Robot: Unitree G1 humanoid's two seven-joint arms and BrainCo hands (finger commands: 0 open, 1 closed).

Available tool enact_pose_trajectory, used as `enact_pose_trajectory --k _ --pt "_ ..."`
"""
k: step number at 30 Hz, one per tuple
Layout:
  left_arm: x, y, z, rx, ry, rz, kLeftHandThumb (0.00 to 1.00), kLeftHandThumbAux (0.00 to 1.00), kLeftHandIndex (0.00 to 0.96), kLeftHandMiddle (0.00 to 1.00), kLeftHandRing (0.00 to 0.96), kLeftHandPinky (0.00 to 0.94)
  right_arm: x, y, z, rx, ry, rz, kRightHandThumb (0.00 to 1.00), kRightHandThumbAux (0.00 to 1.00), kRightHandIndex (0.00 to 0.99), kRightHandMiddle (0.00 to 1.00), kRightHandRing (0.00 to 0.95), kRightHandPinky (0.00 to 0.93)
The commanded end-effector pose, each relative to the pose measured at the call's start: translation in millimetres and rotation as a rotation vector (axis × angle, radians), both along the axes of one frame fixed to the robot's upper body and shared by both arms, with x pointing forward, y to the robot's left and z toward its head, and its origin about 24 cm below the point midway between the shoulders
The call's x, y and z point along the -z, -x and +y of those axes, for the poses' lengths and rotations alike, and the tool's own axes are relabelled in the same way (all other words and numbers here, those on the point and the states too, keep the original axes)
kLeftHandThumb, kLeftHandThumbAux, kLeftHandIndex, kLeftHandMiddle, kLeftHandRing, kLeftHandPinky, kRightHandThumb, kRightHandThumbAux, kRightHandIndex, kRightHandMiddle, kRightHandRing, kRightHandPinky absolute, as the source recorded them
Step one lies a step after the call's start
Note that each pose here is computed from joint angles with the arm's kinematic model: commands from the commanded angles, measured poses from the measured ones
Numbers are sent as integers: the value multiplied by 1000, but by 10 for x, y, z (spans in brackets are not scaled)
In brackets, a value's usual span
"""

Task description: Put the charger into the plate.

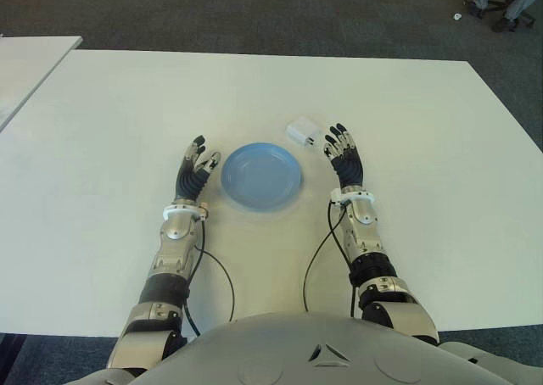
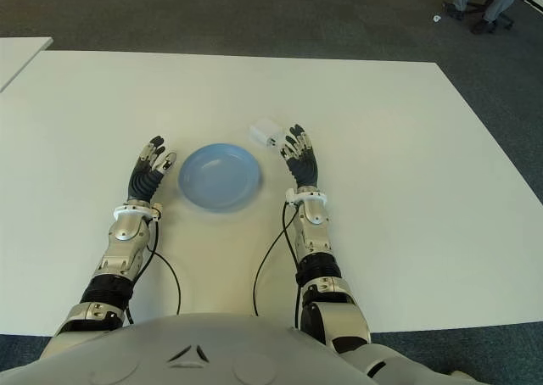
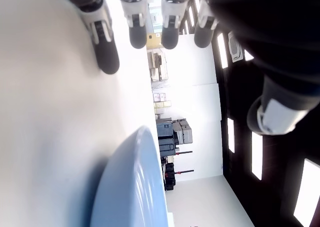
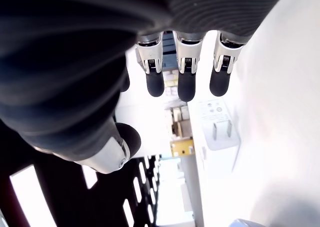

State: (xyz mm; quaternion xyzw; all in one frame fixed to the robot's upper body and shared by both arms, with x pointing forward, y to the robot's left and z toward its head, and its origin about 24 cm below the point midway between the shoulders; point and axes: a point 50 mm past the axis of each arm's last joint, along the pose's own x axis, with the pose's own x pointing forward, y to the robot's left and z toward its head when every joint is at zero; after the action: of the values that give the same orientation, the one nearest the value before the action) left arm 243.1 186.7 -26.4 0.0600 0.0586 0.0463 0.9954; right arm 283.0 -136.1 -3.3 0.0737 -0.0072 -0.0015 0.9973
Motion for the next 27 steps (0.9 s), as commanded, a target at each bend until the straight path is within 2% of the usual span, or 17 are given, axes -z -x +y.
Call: enact_pose_trajectory --k 1,8,12,13,14,15,17,23,27 --pt "177 92 16 -12 9 98 0 517 0 0 0 0 -7 47 80 25 -44 -8 105 770 81 119 111 151" --pt "197 74 -30 -12 11 105 0 514 0 0 0 0 -112 59 64 109 -22 -85 144 775 86 123 121 169" --pt "197 69 -48 -9 14 103 0 513 0 0 0 0 -179 64 67 178 29 -140 208 767 99 116 121 169" --pt "196 67 -51 -8 14 102 0 513 0 0 0 0 -200 66 75 197 46 -159 298 745 99 106 112 155" --pt "196 69 -49 -7 16 102 0 513 0 0 0 0 -229 70 86 224 78 -182 332 737 99 102 109 150" --pt "195 67 -51 -6 17 101 0 513 0 0 0 0 -247 71 90 242 101 -198 432 693 95 88 97 143" --pt "195 64 -60 -4 19 101 0 512 0 0 0 0 -263 70 79 268 140 -214 545 635 87 67 81 137" --pt "191 44 -83 -4 23 101 0 514 0 0 0 0 -360 8 35 342 251 -275 696 518 44 10 46 134" --pt "199 25 -106 -6 28 103 0 518 0 0 0 0 -459 -116 -23 363 321 -295 718 470 15 2 29 125"
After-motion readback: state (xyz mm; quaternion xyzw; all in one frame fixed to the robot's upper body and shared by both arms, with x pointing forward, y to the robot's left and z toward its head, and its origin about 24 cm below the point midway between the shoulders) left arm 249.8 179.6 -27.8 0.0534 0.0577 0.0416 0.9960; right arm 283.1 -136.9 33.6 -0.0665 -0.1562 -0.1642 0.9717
